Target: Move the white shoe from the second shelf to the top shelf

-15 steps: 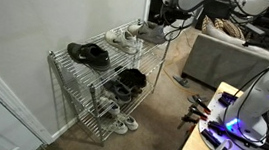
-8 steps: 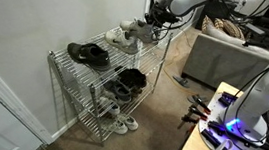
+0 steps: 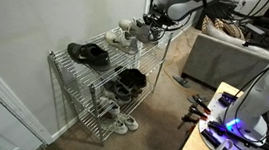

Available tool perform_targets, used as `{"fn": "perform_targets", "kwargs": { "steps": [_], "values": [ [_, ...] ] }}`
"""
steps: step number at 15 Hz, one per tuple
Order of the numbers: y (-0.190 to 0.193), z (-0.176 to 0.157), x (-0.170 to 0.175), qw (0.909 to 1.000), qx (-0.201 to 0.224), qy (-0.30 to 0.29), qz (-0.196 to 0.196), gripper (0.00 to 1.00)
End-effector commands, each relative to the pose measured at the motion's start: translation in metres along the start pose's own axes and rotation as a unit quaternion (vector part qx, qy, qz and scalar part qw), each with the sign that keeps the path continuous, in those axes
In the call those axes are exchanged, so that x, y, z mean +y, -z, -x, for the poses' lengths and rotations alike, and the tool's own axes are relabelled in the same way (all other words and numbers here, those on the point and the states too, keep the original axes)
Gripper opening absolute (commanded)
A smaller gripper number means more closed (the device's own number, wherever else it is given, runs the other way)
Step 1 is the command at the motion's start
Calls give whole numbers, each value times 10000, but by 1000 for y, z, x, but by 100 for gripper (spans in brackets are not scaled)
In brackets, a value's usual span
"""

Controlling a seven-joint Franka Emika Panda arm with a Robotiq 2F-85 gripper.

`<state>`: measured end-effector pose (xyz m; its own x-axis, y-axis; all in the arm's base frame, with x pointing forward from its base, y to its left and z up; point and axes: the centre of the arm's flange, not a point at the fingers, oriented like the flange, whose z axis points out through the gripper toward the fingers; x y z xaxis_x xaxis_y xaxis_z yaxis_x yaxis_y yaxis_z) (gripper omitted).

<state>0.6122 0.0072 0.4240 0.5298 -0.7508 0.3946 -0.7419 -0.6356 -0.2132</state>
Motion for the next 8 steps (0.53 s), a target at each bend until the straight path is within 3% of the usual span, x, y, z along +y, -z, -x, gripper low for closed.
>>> {"fn": "perform_targets", "kwargs": {
  "steps": [1,8],
  "values": [
    [-5,-7,-10,9997,216,-77,-54,25],
    [-1,-12,-5,9999,131,11,-33,68]
  ]
}}
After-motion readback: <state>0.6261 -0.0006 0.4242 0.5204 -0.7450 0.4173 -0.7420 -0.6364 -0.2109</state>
